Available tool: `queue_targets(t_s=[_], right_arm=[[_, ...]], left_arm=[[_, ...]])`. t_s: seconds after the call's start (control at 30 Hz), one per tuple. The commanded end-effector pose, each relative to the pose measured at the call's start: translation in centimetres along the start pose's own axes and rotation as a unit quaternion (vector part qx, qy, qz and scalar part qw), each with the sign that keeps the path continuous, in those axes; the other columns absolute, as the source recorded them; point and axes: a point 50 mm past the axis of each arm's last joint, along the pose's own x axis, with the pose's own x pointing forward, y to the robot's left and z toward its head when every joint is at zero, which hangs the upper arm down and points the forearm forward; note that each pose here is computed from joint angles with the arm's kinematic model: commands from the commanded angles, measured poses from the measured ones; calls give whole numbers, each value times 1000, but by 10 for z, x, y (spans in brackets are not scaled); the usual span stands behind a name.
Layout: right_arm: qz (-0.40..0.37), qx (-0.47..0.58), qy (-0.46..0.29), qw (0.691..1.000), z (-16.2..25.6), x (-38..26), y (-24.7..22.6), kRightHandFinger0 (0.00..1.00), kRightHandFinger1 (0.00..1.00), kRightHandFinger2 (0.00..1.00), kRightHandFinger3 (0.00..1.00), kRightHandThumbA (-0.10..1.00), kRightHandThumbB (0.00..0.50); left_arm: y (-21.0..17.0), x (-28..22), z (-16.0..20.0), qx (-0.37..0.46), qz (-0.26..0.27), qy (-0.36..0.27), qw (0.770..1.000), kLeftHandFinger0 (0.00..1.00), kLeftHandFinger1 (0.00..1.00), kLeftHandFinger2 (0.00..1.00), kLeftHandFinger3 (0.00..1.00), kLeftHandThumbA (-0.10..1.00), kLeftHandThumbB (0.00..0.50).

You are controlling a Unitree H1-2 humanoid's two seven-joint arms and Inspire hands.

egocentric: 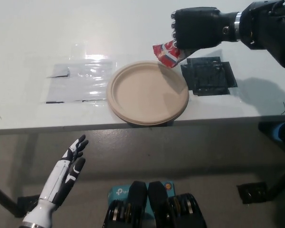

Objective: The robot picks up a small bag of sunflower seeds on the right hand side and take it to the empty plate on the left hand side then pours some sunflower seeds on to the plate.

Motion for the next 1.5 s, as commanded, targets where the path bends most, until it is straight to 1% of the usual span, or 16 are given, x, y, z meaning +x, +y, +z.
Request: queue_targets(t_s=[0.0, 0.1, 0.17, 0.2, 0.23, 0.3, 0.37, 0.57, 0.77, 0.93, 1.13, 1.3, 1.33, 1.37, 1.4, 1.47], right_arm=[[-4, -62, 27, 998, -54, -7, -24, 0, 0, 0, 80, -24, 412], [-19, -62, 4, 998, -47, -2, -26, 0, 0, 4, 20, 58, 349], [-14, -13, 17, 1000, -42, 1, -25, 0, 0, 121, 6, 174, 111], [-5, 6, 23, 1000, -41, 1, -24, 0, 0, 236, 45, 235, 67], [-8, 7, 19, 1000, -39, 2, -24, 0, 1, 262, 106, 329, 76], [-10, -1, 6, 1000, -37, 5, -26, 0, 0, 251, 163, 32, 290], [8, -5, -2, 1000, -36, 7, -26, 0, 0, 208, 125, 21, 412], [22, 13, 8, 1000, -28, 6, -22, 0, 0, 208, 42, 96, 299], [33, 1, -6, 999, -26, 5, -19, 0, 0, 227, 1, -48, 321], [36, 4, -3, 999, -26, 6, -19, 0, 0, 209, 0, 32, 363], [31, 0, 8, 999, -30, 4, -19, 0, 0, 197, 8, -72, 357], [5, 23, 118, 993, -31, 5, -14, 0, 1, 266, 117, 12, 411], [17, 48, 152, 987, -27, 8, -10, 36, 199, 434, 385, 111, 372], [45, 80, 190, 977, -21, 14, -6, 391, 617, 857, 699, 227, 388], [60, 117, 228, 965, -12, 20, -3, 787, 923, 1000, 1000, 318, 377], [74, 151, 262, 950, 5, 28, 1, 999, 1000, 1000, 1000, 527, 402]], left_arm=[[6, -3, 7, 12, -1, -12, 1000, 1000, 1000, 1000, 1000, 1000, 131], [3, -5, 7, 13, -1, -12, 1000, 1000, 1000, 1000, 1000, 1000, 126], [3, -5, 9, 11, -2, -12, 1000, 1000, 1000, 1000, 1000, 1000, 147], [2, -4, 10, 10, -1, -12, 1000, 1000, 1000, 1000, 1000, 1000, 151], [2, -5, 11, 10, -1, -12, 1000, 1000, 1000, 1000, 1000, 1000, 159], [3, -4, 11, 12, 2, -15, 1000, 1000, 1000, 1000, 1000, 1000, 168], [5, -4, 12, 7, 4, -19, 1000, 1000, 1000, 1000, 1000, 1000, 163], [7, -1, 19, 7, 3, -21, 1000, 1000, 1000, 1000, 1000, 1000, 192], [9, 2, 21, 8, 2, -24, 1000, 1000, 1000, 1000, 1000, 1000, 179], [11, 2, 21, 14, 2, -25, 1000, 1000, 1000, 1000, 1000, 1000, 185], [7, 1, 18, 9, -2, -22, 1000, 1000, 1000, 1000, 1000, 1000, 176], [6, 2, 18, 13, -1, -24, 1000, 1000, 1000, 1000, 1000, 1000, 170], [5, 0, 17, 14, -2, -23, 1000, 1000, 1000, 1000, 1000, 1000, 175], [3, -1, 17, 11, -1, -22, 1000, 1000, 1000, 1000, 1000, 1000, 175], [3, -1, 17, 11, 0, -21, 1000, 1000, 1000, 1000, 1000, 1000, 170], [1, -3, 16, 8, 1, -20, 1000, 1000, 1000, 1000, 1000, 1000, 167]])
